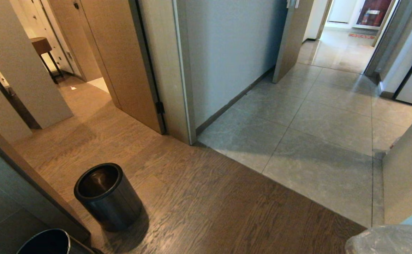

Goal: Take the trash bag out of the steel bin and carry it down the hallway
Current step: Put the trash bag at the door

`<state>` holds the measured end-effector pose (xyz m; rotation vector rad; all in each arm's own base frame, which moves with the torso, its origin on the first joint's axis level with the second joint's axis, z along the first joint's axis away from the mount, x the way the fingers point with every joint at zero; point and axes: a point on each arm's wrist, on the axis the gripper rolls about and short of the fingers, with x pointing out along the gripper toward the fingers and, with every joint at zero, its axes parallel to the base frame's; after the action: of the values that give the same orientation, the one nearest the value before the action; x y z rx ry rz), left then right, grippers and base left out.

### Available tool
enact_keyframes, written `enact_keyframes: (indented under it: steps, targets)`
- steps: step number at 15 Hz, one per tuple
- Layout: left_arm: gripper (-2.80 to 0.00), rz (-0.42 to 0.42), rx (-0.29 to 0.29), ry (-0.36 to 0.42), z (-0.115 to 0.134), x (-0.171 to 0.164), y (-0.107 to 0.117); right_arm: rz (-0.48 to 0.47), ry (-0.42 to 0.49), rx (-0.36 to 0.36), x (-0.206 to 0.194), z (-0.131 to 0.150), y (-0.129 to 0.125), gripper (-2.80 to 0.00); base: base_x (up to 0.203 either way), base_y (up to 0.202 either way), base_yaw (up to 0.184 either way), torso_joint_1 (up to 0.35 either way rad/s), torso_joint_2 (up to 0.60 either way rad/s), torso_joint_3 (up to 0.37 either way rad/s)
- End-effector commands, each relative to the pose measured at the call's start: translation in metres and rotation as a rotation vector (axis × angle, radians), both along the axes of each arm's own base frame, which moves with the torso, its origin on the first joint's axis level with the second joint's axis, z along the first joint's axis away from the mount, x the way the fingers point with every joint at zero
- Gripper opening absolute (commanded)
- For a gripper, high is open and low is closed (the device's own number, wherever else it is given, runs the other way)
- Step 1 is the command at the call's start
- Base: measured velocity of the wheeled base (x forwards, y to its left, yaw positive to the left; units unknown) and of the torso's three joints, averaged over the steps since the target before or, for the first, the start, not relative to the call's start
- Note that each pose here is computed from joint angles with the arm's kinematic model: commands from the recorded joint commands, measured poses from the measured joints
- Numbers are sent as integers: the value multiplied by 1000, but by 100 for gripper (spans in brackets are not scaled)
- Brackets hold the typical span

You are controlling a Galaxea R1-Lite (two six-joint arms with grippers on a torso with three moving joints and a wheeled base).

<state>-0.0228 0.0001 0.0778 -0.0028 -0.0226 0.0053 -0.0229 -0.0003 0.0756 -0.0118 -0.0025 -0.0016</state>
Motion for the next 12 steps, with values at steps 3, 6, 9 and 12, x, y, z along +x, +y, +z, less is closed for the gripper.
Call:
enact_keyframes:
  steps: [3, 6, 9, 12]
  targets:
    - [-280, 1, 0, 12, -3, 1, 0, 0, 1, 0, 0, 0, 0, -280, 0, 0, 0, 0, 0, 0]
    - [-280, 1, 0, 12, -3, 1, 0, 0, 1, 0, 0, 0, 0, -280, 0, 0, 0, 0, 0, 0]
    - [-280, 1, 0, 12, -3, 1, 0, 0, 1, 0, 0, 0, 0, -280, 0, 0, 0, 0, 0, 0]
    - [-280, 1, 0, 12, -3, 1, 0, 0, 1, 0, 0, 0, 0, -280, 0, 0, 0, 0, 0, 0]
